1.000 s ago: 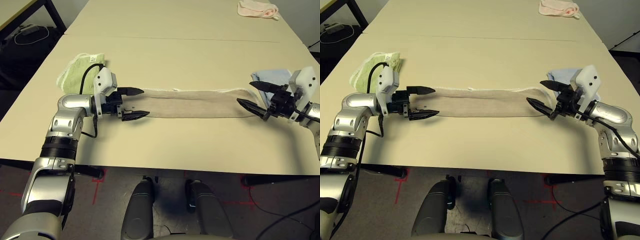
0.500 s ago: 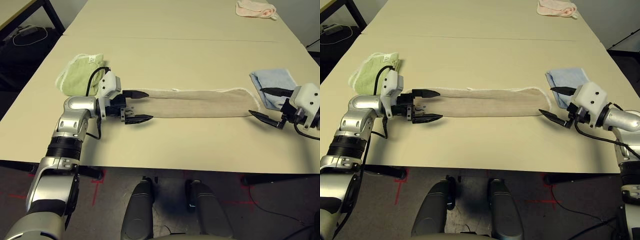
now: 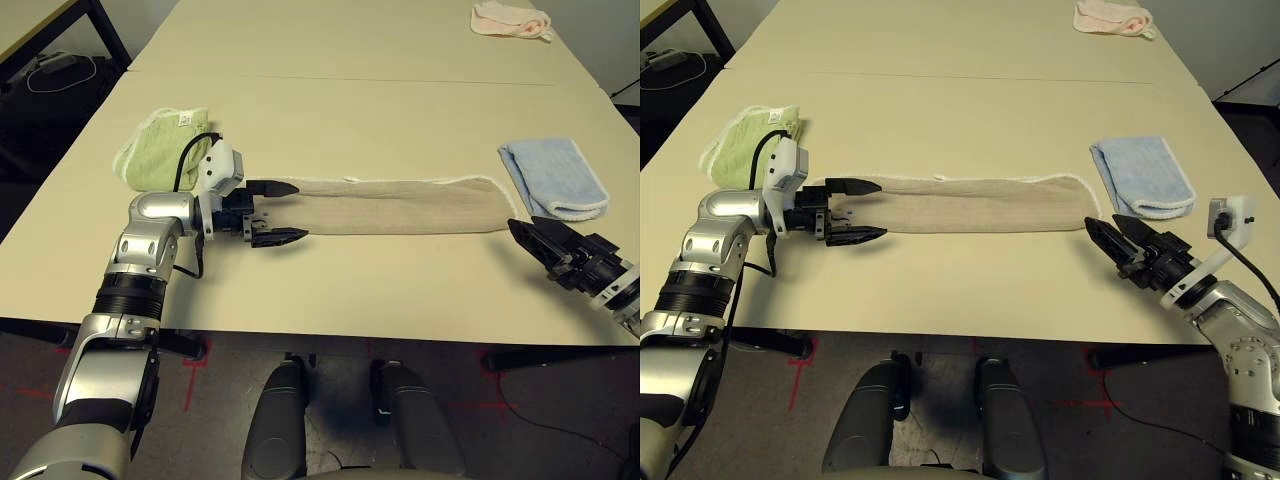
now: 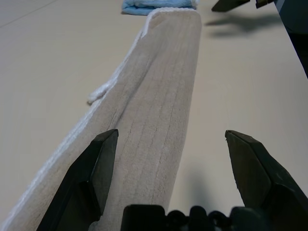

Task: Fold the towel and set it aside.

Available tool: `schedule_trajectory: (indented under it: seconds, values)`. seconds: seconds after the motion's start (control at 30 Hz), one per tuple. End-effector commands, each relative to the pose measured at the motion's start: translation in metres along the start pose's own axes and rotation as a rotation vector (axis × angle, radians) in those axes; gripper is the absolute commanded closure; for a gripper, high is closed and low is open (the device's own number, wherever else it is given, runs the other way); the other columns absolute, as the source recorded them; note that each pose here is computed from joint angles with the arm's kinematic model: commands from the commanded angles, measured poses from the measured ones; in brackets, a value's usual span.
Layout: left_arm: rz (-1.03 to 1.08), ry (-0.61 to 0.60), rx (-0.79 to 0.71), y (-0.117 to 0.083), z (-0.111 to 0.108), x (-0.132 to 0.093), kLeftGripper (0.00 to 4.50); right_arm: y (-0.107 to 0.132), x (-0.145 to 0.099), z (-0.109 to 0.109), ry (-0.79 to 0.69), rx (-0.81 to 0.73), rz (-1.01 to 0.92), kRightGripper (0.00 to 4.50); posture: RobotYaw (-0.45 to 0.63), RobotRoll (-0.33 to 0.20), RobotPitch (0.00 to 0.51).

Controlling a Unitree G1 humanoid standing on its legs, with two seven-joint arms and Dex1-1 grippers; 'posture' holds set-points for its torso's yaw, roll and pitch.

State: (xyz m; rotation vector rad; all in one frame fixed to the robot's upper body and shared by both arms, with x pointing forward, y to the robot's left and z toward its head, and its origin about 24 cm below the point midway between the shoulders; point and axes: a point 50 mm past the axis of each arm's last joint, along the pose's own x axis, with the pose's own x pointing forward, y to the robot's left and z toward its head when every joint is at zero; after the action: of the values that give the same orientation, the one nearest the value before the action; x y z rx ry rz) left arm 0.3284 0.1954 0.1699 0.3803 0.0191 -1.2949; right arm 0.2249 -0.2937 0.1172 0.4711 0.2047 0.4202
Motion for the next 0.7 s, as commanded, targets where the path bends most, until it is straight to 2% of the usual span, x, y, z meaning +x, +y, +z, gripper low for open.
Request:
schedule_trajectory:
  seconds: [0.03,0.47,0.7]
  values:
    - [-0.022,-0.011,-0.018,-0.006,-0.001,0.005,0.00,0.000,0.000,-0.009,0.026,0.091,-0.037,0.03,-0.04,0.000,0.201]
    - [-0.004,-0.005,-0.031,-0.012,-0.001,0.001,0.00,0.005,0.026,-0.019,-0.066,0.321,-0.088,0.03,-0.02,0.000,0.201]
    - [0.002,-0.002,-0.032,-0.012,-0.001,0.000,0.00,0.000,0.027,-0.021,-0.079,0.421,-0.162,0.03,-0.01,0.000,0.200]
